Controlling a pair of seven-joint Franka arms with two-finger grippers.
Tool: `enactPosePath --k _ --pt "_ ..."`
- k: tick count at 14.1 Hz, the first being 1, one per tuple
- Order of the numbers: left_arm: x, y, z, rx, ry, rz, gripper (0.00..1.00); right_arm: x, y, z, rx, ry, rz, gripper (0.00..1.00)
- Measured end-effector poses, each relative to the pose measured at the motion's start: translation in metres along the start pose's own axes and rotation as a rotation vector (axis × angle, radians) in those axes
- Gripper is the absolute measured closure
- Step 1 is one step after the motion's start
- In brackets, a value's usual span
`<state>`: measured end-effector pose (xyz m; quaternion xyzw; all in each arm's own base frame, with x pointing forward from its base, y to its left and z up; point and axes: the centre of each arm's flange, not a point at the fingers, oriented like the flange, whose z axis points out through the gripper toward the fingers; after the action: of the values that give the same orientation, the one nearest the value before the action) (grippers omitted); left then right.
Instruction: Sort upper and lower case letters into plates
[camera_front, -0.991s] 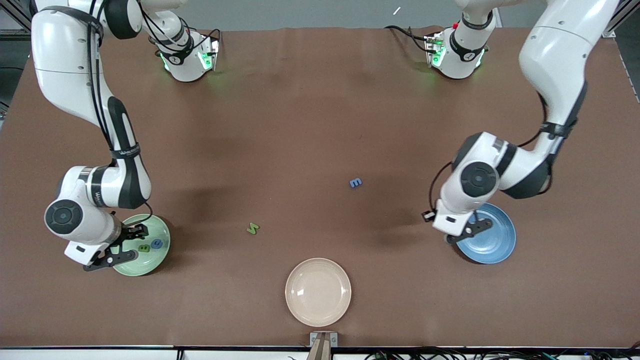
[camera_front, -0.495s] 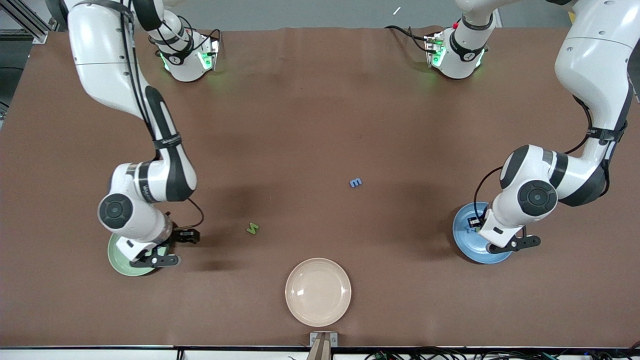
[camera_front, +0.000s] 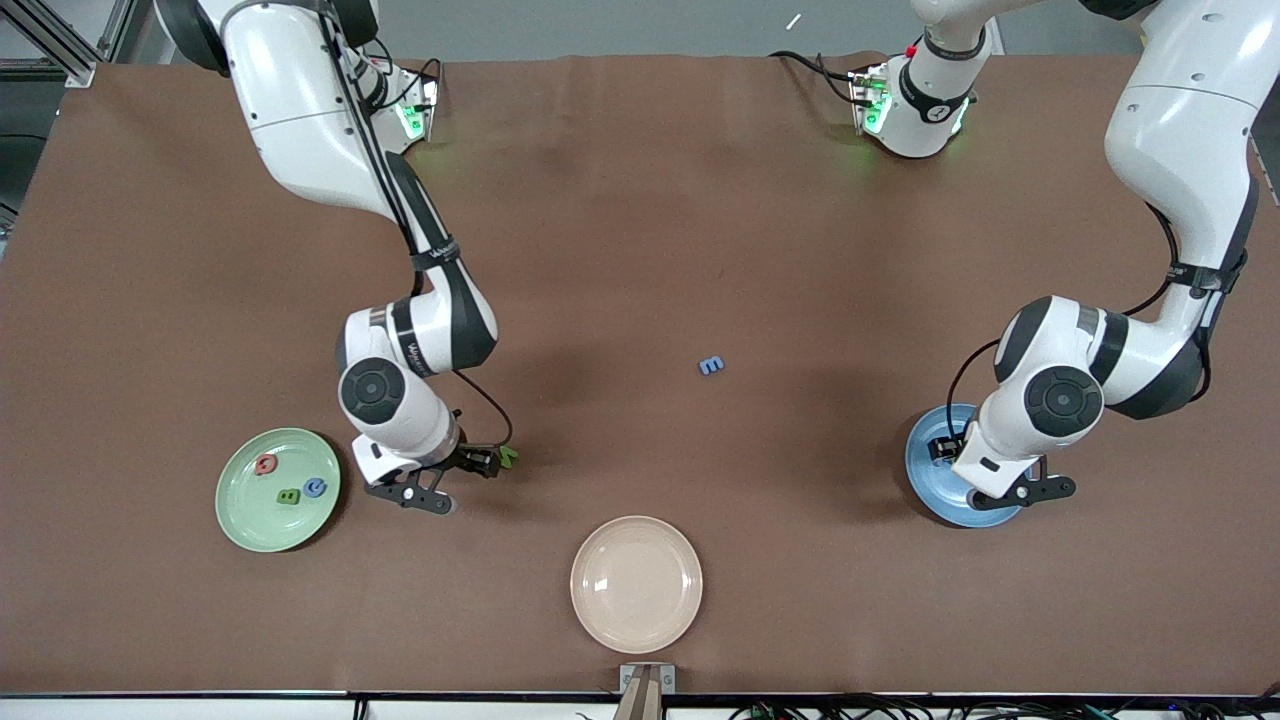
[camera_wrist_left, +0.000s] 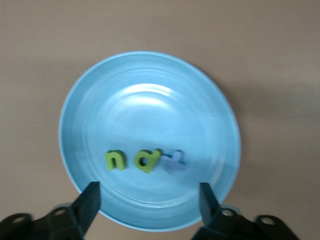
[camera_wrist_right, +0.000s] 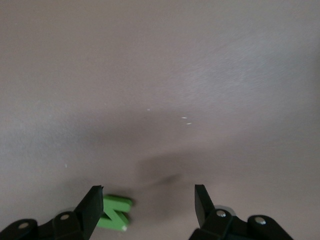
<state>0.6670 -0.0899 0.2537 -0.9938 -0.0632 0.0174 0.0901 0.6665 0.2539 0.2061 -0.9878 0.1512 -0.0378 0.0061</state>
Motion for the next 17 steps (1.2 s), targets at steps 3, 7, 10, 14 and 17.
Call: enactPosePath --k 3,7,10,14,17 --pt "-0.025 0.06 -0.028 -0.039 -0.019 0.051 0.0 -0.014 -0.012 0.029 0.007 0.014 0.047 0.18" --pt "-0.095 0.172 -0.05 -0.062 -0.059 0.005 0.01 -0.026 -0.03 0.031 0.026 0.012 0.053 0.18" --pt "-0.15 0.253 -0.046 -0.101 -0.048 -0.057 0.05 -0.029 -0.034 0.03 0.031 0.005 0.053 0.21" --pt "-0.186 0.303 -0.017 -0.133 -0.066 -0.071 0.17 -0.029 -0.034 0.027 0.023 -0.008 0.052 0.5" --pt "-0.192 0.314 0.007 -0.116 -0.07 -0.107 0.24 -0.03 -0.036 0.022 0.021 -0.017 0.041 0.65"
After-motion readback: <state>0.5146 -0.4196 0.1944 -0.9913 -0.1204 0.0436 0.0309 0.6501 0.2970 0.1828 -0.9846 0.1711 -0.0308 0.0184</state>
